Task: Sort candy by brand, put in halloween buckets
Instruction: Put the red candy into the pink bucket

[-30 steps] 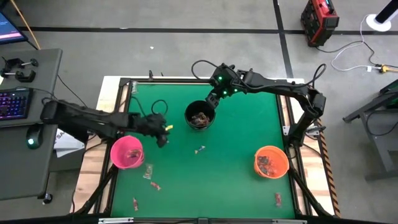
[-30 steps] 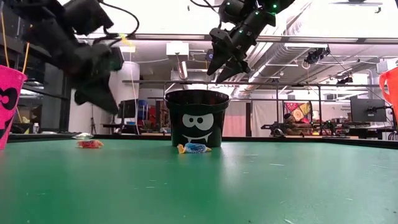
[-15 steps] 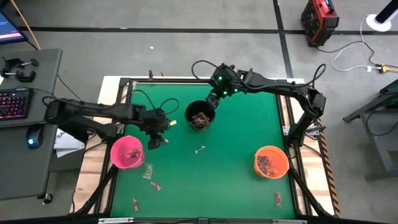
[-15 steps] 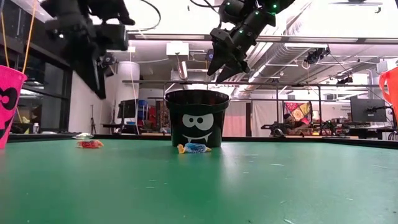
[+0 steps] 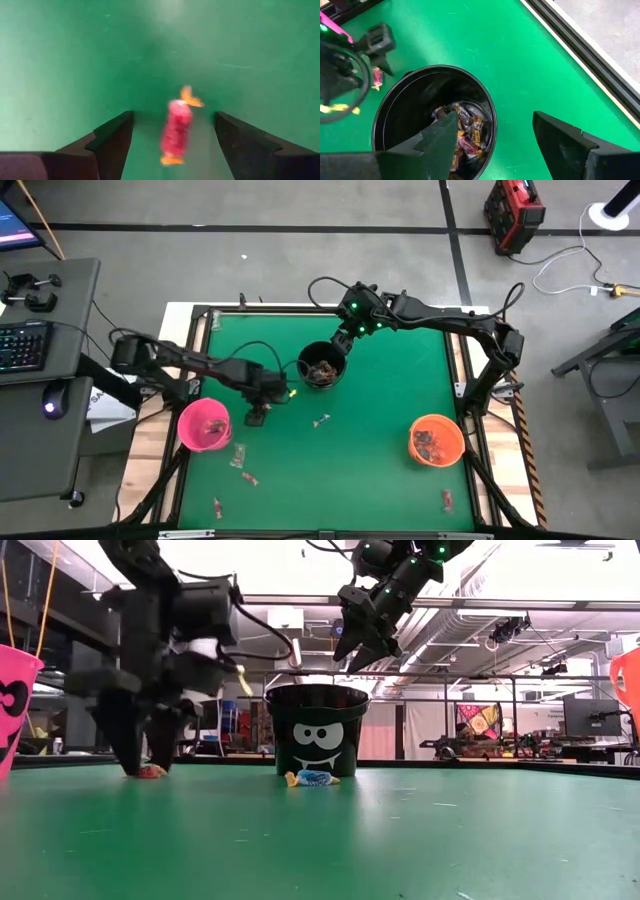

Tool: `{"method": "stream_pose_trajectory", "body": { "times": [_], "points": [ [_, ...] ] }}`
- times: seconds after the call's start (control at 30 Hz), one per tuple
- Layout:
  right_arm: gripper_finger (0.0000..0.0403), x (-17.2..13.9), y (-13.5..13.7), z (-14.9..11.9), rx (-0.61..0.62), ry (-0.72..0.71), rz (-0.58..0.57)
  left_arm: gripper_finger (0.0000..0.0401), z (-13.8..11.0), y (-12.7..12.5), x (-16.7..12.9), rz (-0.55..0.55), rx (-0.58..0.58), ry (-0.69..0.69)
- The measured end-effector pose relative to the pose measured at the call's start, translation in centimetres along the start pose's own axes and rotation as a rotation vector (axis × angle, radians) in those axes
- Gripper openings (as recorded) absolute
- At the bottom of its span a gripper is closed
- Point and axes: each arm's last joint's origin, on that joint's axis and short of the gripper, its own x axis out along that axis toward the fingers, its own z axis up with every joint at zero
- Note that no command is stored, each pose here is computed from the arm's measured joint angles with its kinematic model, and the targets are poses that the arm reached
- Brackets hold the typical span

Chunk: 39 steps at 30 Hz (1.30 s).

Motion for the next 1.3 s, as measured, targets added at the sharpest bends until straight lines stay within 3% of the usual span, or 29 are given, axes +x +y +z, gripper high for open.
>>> {"method": "stream_pose_trajectory", "body": {
  "times": [0.13, 0.2, 0.27, 0.4, 0.43, 0.5, 0.7, 0.87, 0.97, 1.1, 1.2, 1.3],
  "points": [
    [0.025, 0.0, 0.0, 0.0, 0.001, -0.001, 0.0, 0.0263, 0.3, 0.1, 0.9, 0.039, -0.002, 0.027],
    [0.025, 0.0, 0.0, 0.0, 0.001, 0.0, 0.0, 0.0241, 0.3, 0.2, 1.1, 0.048, 0.002, 0.036],
    [0.025, 0.0, 0.0, 0.0, 0.0, 0.0, 0.0, 0.0193, 0.3, 0.1, 1.2, 0.063, 0.006, 0.04],
    [0.025, 0.0, 0.0, 0.0, -0.002, 0.0, 0.0, 0.0041, 0.3, 0.2, 0.5, 0.086, -0.013, 0.011],
    [0.025, 0.0, 0.0, 0.0, -0.002, 0.0, 0.0, 0.0025, 0.3, 0.3, 0.1, 0.079, -0.037, -0.001],
    [0.025, 0.0, 0.0, 0.0, -0.003, -0.001, 0.0, 0.0025, 0.3, 0.6, -1.1, 0.051, -0.074, -0.027],
    [0.025, 0.0, 0.0, 0.0, -0.061, -0.002, 0.0, 0.0011, 0.5, 1.4, -8.0, 0.007, -0.14, -0.287],
    [0.025, 0.0, 0.0, 0.0, -0.073, -0.003, 0.0, 0.0011, -1.6, 0.8, -13.7, -0.044, -0.24, -0.437],
    [0.025, 0.0, 0.0, 0.0, -0.074, -0.003, 0.0, 0.0011, -3.4, -0.4, -15.3, -0.16, -0.377, -0.375],
    [0.025, 0.0, 0.0, 0.0, -0.073, -0.003, 0.0, 0.0011, -5.6, -3.1, -15.5, -0.315, -0.53, -0.125],
    [0.025, 0.0, 0.0, 0.0, -0.073, -0.003, 0.0, 0.0011, -7.0, -5.3, -15.4, -0.342, -0.556, 0.057],
    [0.025, 0.0, 0.0, 0.0, -0.073, -0.003, 0.0, 0.001, -7.8, -7.2, -15.3, -0.318, -0.561, 0.139]
  ]
}}
